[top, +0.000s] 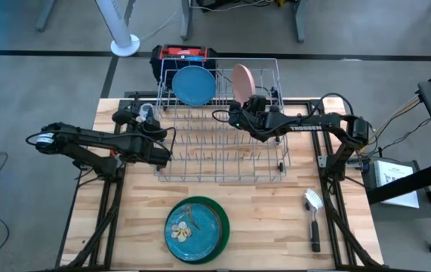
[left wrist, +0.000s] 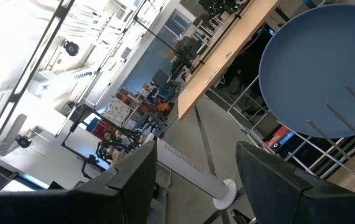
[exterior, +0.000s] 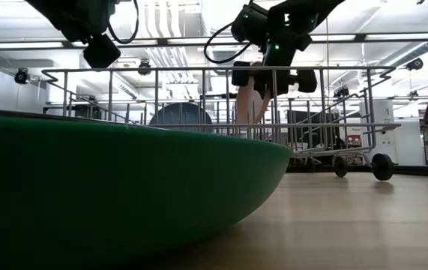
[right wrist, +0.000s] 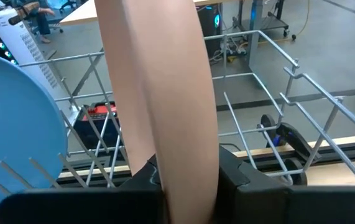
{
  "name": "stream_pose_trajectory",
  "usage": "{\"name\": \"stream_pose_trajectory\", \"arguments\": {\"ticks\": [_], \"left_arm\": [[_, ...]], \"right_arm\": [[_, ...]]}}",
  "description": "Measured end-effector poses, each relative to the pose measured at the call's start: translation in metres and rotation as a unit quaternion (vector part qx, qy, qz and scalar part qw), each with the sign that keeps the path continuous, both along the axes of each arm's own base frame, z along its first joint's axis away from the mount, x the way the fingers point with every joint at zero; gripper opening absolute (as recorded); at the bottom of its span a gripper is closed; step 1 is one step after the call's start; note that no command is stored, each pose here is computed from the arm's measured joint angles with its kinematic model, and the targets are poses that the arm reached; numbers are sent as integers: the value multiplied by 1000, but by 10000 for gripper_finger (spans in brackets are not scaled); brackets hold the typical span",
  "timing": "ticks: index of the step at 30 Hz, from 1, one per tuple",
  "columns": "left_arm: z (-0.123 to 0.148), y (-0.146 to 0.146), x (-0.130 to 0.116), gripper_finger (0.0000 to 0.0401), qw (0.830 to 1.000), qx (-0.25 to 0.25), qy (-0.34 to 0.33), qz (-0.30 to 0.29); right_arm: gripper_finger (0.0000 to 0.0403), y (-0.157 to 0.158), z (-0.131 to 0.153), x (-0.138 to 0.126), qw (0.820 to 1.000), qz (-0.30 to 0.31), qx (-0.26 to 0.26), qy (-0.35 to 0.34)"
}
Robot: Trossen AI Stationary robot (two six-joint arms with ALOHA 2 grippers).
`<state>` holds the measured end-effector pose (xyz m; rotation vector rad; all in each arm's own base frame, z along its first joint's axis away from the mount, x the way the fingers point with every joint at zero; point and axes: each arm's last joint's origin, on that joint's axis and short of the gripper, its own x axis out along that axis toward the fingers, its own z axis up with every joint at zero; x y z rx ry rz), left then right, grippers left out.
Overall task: Sort dishes
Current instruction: Put the light pink plate into the dish rack
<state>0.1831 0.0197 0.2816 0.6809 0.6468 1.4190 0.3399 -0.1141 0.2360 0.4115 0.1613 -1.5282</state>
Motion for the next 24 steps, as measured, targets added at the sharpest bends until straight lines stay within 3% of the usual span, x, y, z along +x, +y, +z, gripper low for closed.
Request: {"name": "stream_pose_trajectory", "arguments": {"ticks": [13, 24], "left_arm": [[0, 0, 0, 208, 1000, 0, 0, 0], [0, 0, 0, 208, 1000, 0, 0, 0]], "right_arm": [[132, 0, -1, 0, 1000, 3, 7, -6], [158, 0, -1, 1, 1000, 8, 14, -8]]}}
